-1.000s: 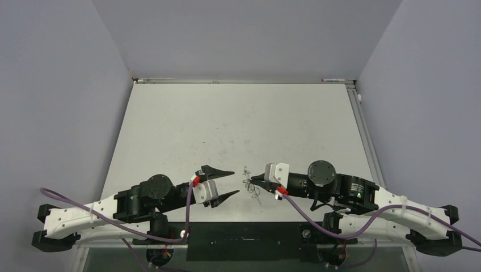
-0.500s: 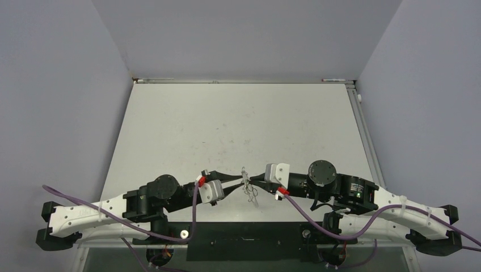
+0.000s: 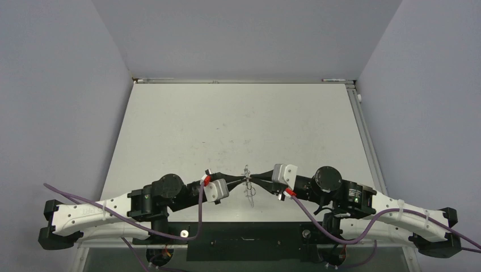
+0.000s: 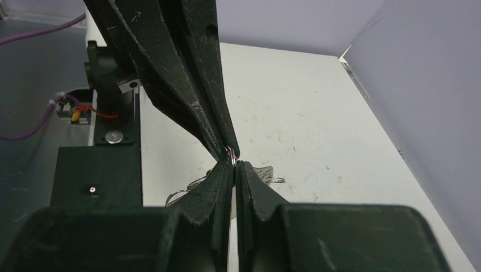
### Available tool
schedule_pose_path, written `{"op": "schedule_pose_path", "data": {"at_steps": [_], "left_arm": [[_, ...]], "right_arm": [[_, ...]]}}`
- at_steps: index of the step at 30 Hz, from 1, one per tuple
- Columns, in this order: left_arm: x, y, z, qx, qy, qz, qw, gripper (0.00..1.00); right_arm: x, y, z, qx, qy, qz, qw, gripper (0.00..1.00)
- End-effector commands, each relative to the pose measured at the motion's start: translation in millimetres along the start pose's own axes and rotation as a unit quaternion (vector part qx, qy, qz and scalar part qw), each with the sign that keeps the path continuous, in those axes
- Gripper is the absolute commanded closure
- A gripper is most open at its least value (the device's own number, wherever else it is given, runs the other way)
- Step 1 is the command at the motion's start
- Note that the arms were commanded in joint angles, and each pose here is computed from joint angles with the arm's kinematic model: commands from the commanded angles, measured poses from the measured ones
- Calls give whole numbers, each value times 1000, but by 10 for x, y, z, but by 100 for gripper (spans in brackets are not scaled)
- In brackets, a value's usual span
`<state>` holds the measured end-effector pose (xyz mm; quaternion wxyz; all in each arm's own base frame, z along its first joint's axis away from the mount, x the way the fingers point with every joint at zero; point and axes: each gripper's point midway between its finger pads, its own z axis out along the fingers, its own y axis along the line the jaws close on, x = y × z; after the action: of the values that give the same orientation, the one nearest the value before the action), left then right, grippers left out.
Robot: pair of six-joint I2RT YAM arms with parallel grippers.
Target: Put the keys on the keyring
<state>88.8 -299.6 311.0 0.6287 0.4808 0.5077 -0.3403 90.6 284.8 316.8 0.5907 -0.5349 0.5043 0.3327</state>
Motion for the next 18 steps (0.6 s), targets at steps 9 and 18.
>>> {"op": "schedule_pose_path", "data": {"at_steps": [9, 18], "left_arm": [[-233, 87, 131, -30, -55, -20, 998, 100], [-167, 114, 199, -41, -46, -5, 998, 100]], "right_arm": [[-432, -619, -39, 189, -156, 77, 967, 95], [-476, -836, -222, 259, -213, 145, 931, 95]]}}
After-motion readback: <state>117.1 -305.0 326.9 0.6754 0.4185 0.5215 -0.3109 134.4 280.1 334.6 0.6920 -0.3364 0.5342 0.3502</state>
